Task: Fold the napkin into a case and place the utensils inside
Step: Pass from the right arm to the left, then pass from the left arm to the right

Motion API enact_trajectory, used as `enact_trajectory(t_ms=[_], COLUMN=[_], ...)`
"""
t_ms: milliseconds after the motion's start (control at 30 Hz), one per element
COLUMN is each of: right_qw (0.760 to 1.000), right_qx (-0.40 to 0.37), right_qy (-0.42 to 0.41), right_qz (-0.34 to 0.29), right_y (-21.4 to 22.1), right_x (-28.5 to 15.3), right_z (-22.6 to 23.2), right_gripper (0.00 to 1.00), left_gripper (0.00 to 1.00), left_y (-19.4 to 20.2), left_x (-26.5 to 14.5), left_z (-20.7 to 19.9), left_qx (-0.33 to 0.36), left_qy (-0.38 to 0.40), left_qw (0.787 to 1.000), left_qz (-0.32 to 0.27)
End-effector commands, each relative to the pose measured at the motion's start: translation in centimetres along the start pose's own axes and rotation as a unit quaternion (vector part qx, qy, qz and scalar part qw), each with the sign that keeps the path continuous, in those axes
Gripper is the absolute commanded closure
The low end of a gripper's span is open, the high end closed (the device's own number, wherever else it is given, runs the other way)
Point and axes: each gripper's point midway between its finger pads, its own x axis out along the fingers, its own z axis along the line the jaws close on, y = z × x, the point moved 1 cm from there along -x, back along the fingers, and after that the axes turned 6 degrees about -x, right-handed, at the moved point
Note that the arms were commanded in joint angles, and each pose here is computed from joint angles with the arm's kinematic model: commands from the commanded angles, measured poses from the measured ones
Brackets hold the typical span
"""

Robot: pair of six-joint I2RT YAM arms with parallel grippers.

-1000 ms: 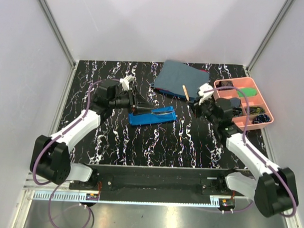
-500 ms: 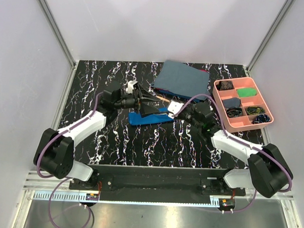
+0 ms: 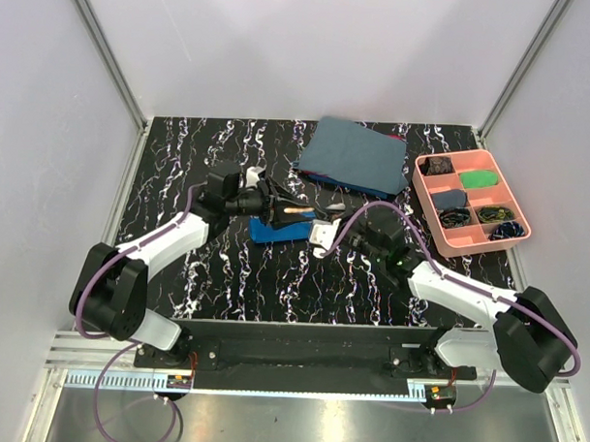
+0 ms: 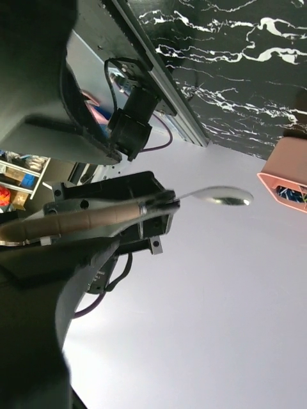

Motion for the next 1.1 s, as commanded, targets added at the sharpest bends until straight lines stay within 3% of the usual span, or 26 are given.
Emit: enact_trajectory(t_ms=[0, 67, 167, 200, 233, 300, 333, 367, 400, 433, 567, 600, 667, 700, 767, 867, 933, 1000, 1067], right_qw=[1.000, 1.000, 1.000, 0.998, 0.996, 0.982, 0.974, 0.964, 0.949, 0.941, 0.887, 0.863, 0.839, 0.811, 0.785, 0.744, 0.716, 0.691, 0.668], right_qx=[-0.017, -0.018, -0.001, 0.041, 0.066, 0.161, 0.201, 0.232, 0.286, 0.311, 0.425, 0.465, 0.509, 0.543, 0.587, 0.644, 0.673, 0.696, 0.710], right_qy=[0.001, -0.007, -0.003, 0.008, 0.010, 0.048, 0.061, 0.089, 0.066, 0.062, 0.065, 0.046, 0.017, 0.013, -0.028, -0.046, -0.073, -0.131, -0.175], right_qz=[0.001, 0.007, 0.031, 0.041, 0.056, 0.082, 0.084, 0.093, 0.116, 0.122, 0.169, 0.193, 0.193, 0.219, 0.196, 0.173, 0.173, 0.145, 0.140], right_y=[-0.8, -0.6, 0.3, 0.5, 0.9, 1.2, 1.1, 1.0, 1.2, 1.0, 1.0, 0.6, -0.4, 0.4, -0.5, 0.0, 1.1, -0.2, 0.0], right_x=[0.2, 0.4, 0.8, 1.0, 1.0, 0.4, 0.1, -0.6, -1.0, -1.4, -3.0, -3.5, -3.0, -3.7, -3.3, -3.2, -2.7, -2.1, -1.3], right_z=[-0.3, 0.1, 0.4, 0.2, 0.2, -0.6, -0.7, -1.9, -0.4, -0.1, -0.1, 0.0, -0.7, -0.5, -0.6, -2.3, -1.9, -1.4, -0.2], right_gripper=[1.00, 1.00, 0.76, 0.70, 0.54, 0.34, 0.13, 0.07, 0.01, 0.00, 0.00, 0.00, 0.00, 0.02, 0.04, 0.11, 0.27, 0.34, 0.48], left_gripper=[0.63, 0.77, 0.95, 1.00, 1.00, 1.00, 1.00, 1.00, 1.00, 1.00, 1.00, 1.00, 1.00, 1.00, 1.00, 1.00, 1.00, 1.00, 1.00], left_y=[0.5, 0.6, 0.7, 0.7, 0.4, -0.3, -0.8, -1.9, -2.2, -2.7, -3.5, -3.5, -3.6, -3.4, -3.2, -2.4, -2.0, -1.4, -1.1], left_x=[-0.4, -0.5, -0.8, -1.0, -1.3, -1.7, -2.3, -2.6, -2.9, -3.2, -4.2, -4.4, -4.8, -5.1, -5.4, -5.5, -5.6, -5.5, -5.5], left_z=[-2.1, -2.2, -2.6, -2.7, -2.7, -2.2, -2.0, -0.4, -0.8, -0.1, 1.5, 1.8, 2.0, 2.3, 2.6, 2.8, 2.9, 2.9, 2.9], left_qx=[0.052, 0.061, 0.090, 0.102, 0.134, 0.162, 0.229, 0.225, 0.258, 0.313, 0.384, 0.395, 0.437, 0.447, 0.471, 0.491, 0.494, 0.499, 0.499], left_qy=[0.043, 0.050, 0.072, 0.075, 0.076, 0.054, 0.046, 0.000, -0.013, -0.031, -0.080, -0.084, -0.088, -0.088, -0.089, -0.075, -0.068, -0.054, -0.048], left_qw=[0.998, 0.997, 0.993, 0.992, 0.988, 0.985, 0.972, 0.973, 0.964, 0.946, 0.916, 0.910, 0.891, 0.885, 0.873, 0.865, 0.864, 0.863, 0.864], left_qz=[0.004, 0.011, 0.017, 0.019, 0.013, -0.006, -0.023, -0.048, -0.064, -0.072, -0.087, -0.089, -0.092, -0.094, -0.092, -0.076, -0.067, -0.053, -0.046])
